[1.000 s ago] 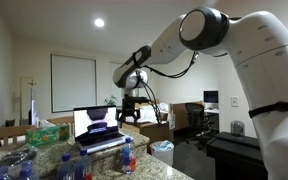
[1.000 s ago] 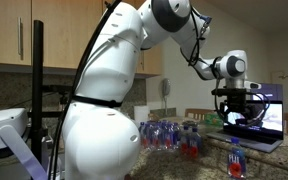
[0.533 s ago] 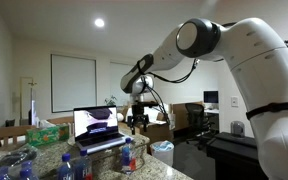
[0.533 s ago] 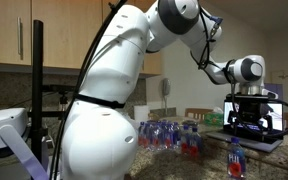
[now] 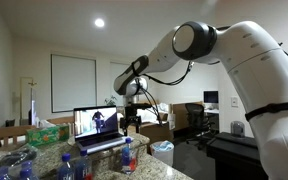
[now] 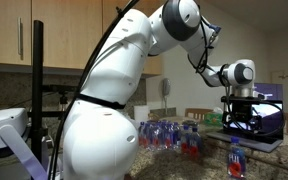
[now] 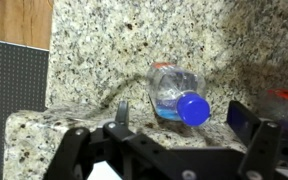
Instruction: Move the bottles to the left side of the counter
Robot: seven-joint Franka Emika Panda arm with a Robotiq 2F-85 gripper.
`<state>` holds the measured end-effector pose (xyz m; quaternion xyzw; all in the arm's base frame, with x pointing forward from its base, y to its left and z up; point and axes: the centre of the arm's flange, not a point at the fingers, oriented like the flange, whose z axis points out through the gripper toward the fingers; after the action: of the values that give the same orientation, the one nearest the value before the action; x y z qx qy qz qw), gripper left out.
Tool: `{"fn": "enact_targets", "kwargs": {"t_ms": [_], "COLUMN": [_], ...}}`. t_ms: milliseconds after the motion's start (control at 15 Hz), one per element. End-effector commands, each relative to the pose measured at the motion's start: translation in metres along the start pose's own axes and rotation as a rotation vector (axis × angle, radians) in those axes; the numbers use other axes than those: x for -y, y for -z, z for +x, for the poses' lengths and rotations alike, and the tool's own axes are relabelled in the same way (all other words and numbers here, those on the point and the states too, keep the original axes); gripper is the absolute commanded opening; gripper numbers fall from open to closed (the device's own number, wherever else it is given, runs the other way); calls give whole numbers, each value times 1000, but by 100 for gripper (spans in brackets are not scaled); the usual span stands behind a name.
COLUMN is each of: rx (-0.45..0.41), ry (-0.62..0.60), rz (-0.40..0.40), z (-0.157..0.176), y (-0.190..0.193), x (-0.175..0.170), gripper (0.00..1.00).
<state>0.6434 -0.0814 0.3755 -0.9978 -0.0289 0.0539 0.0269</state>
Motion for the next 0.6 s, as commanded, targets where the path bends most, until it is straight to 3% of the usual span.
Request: {"fn": "enact_targets", "kwargs": {"t_ms": [0, 533], "rx": [-18, -15], "ry": [22, 7], "rz": [-16, -39], "z": [6, 4], "y": [4, -1], "x": [13, 23], "gripper": [100, 100]}}
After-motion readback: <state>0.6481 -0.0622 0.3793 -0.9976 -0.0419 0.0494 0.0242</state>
